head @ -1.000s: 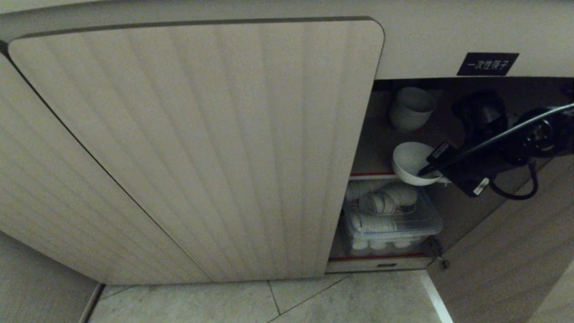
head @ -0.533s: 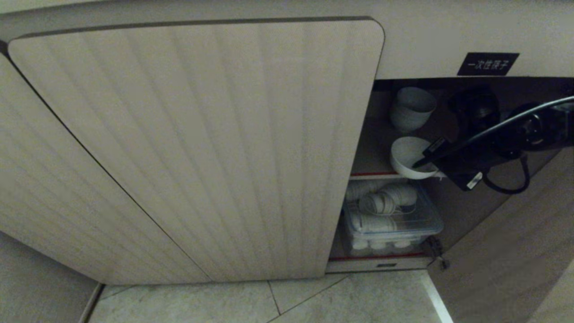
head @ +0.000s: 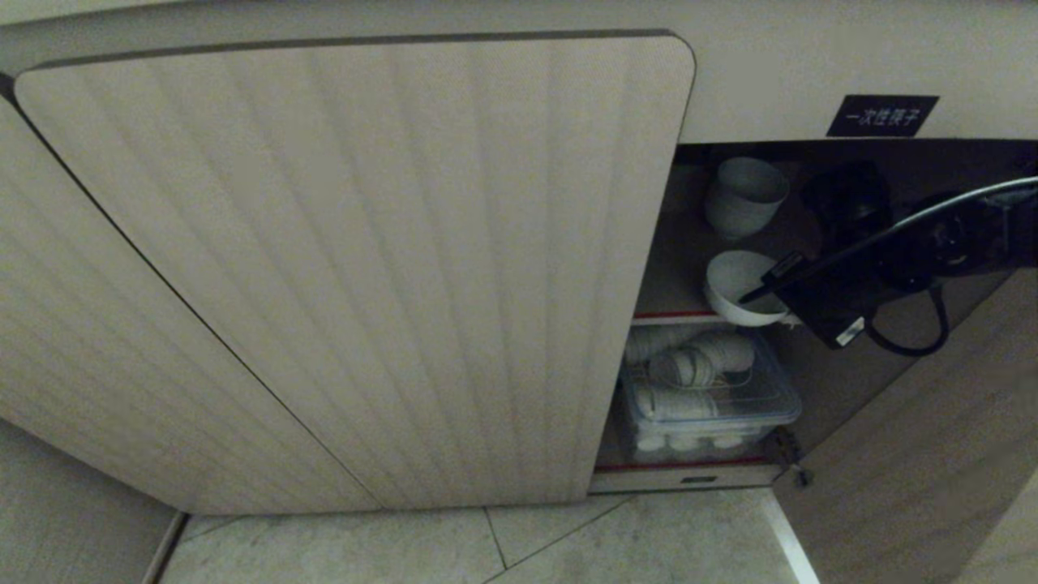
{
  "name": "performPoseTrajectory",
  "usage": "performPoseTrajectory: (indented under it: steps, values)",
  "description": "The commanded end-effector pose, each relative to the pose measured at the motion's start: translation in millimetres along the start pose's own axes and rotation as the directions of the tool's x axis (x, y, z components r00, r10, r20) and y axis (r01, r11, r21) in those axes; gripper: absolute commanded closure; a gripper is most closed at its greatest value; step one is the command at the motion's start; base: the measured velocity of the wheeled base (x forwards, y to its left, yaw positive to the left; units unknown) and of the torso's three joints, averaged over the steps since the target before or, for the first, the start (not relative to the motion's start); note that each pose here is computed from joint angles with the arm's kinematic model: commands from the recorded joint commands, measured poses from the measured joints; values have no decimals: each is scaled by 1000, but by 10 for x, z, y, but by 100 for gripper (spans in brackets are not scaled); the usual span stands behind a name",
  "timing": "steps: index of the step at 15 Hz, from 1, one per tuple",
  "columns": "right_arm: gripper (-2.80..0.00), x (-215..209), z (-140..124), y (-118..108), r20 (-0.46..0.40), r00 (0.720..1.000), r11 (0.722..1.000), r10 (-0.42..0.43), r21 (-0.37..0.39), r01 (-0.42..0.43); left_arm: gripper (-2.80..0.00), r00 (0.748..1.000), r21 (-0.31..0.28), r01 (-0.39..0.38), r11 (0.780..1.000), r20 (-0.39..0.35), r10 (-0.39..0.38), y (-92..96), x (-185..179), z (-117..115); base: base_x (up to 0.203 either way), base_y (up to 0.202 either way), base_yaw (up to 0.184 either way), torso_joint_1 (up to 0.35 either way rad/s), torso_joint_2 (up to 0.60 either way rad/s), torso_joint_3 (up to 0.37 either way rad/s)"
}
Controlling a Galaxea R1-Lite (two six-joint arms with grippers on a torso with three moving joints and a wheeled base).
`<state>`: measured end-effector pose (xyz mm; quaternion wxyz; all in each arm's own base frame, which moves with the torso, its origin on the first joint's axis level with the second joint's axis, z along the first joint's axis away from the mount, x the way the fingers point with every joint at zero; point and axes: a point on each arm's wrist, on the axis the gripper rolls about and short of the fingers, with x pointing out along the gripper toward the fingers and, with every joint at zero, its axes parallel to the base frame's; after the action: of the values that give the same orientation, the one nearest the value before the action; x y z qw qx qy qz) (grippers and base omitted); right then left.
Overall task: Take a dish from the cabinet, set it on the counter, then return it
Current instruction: Put it back into the cabinet
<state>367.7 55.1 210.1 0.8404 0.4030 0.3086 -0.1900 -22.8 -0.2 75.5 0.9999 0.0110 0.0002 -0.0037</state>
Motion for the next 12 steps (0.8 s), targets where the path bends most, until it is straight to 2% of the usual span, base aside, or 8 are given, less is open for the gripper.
performPoseTrajectory:
  steps: [1, 6, 12]
  values:
    - [0, 23, 1, 16, 2, 1000, 1000, 3, 6, -3, 0, 1000, 1, 0, 1000, 0, 0, 0, 0, 0, 0, 0, 0, 0, 0, 0]
    - [0, 66, 40, 87, 14, 1000, 1000, 23, 11, -23, 0, 1000, 1, 0, 1000, 0, 0, 0, 0, 0, 0, 0, 0, 0, 0, 0]
    - [0, 148, 30, 75, 11, 1000, 999, 9, 34, -10, 0, 1000, 1, 0, 1000, 0, 0, 0, 0, 0, 0, 0, 0, 0, 0, 0]
